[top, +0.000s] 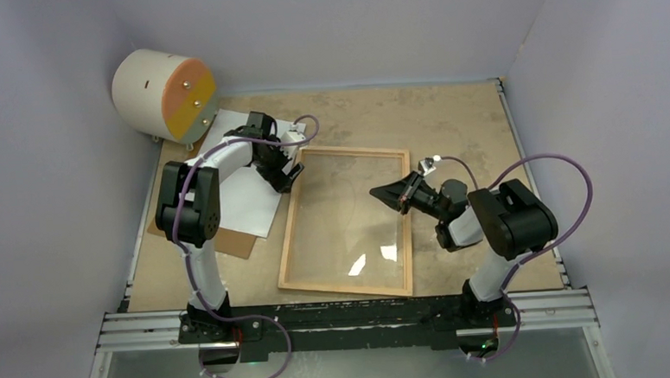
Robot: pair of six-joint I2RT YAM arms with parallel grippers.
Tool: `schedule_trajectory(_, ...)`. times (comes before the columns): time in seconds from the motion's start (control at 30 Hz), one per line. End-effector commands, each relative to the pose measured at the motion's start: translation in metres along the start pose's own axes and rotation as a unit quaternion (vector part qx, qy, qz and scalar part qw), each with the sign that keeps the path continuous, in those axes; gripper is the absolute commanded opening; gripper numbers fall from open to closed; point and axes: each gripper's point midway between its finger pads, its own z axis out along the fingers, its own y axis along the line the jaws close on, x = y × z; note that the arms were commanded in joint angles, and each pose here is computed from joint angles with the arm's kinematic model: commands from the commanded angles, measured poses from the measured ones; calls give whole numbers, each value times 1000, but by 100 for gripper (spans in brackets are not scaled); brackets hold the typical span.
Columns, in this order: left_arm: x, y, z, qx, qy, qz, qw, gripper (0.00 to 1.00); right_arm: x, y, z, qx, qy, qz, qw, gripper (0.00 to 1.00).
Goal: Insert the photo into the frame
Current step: Place the photo frame item in the photo frame.
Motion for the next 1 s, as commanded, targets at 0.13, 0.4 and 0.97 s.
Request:
schedule_trajectory(0.13,11,-22,0,37,12,-6,999,98,2,30,0,-48,-4,-57,997,0)
schedule_trajectory(0.4,10,-23,-2,39,11,-5,999,98,-1,33,4,-44,-4,-56,997,0)
schedule_trajectory(0.97,10,-25,-2,42,11,-4,999,98,9,15,10,15,9,-67,998,0)
